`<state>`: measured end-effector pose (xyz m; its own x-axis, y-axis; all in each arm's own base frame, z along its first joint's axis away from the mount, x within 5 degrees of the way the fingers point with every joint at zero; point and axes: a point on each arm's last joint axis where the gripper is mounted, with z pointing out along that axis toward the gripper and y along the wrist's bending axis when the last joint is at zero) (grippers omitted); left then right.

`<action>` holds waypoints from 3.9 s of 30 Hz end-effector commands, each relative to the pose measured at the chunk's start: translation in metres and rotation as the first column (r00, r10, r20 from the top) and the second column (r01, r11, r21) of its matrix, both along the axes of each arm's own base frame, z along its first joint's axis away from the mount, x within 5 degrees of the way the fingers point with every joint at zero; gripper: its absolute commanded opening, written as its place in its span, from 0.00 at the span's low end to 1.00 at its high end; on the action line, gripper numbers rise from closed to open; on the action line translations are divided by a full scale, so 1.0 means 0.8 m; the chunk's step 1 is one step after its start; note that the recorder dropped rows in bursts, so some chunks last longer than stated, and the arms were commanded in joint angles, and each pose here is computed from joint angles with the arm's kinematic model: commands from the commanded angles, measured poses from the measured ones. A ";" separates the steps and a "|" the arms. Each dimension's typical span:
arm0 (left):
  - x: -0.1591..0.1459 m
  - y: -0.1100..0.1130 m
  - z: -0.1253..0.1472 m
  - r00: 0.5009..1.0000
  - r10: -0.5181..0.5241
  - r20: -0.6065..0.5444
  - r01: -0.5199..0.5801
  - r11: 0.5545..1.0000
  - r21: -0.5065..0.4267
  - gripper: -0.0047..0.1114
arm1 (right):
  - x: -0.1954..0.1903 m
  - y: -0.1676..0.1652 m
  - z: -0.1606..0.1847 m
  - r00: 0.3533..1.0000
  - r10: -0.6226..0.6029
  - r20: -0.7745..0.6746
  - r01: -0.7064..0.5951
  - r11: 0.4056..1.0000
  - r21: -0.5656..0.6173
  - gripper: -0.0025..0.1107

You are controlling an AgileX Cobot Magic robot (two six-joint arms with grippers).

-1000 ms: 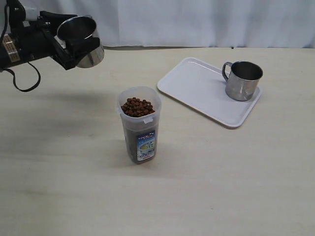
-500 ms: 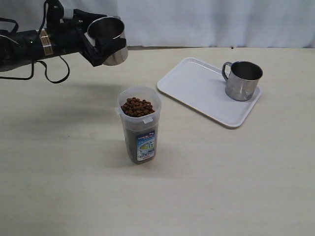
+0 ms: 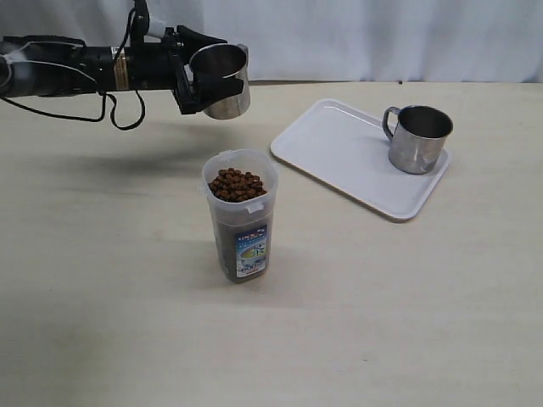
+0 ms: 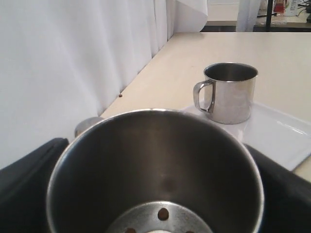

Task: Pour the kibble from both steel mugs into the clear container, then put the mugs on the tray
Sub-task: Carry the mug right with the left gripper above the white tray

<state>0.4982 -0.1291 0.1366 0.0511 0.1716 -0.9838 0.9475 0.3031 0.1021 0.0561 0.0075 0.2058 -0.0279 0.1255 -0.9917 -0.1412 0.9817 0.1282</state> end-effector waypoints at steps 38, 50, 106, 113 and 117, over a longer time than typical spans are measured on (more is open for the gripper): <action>0.011 -0.127 -0.010 0.997 -0.054 -0.048 0.052 0.997 -0.051 0.04 | 0.000 -0.001 -0.002 1.000 -0.007 -0.005 0.007 1.000 0.000 0.07; 0.012 -0.083 0.007 0.988 -0.154 -0.032 0.148 0.977 -0.151 0.04 | 0.000 -0.001 -0.002 1.000 -0.007 -0.005 0.007 1.000 0.000 0.07; -0.165 -0.274 0.159 0.999 -0.012 -0.039 0.007 0.993 -0.118 0.04 | 0.000 -0.001 -0.002 1.000 -0.007 -0.005 0.007 1.000 0.000 0.07; -0.145 -0.282 0.107 0.991 0.085 -0.100 -0.098 0.986 -0.133 0.04 | 0.000 -0.001 -0.002 1.000 -0.007 -0.005 0.007 1.000 0.000 0.07; -0.139 -0.282 0.086 0.986 0.122 -0.111 -0.132 0.987 -0.087 0.04 | 0.000 -0.001 -0.002 1.000 -0.007 -0.005 0.007 1.000 0.000 0.07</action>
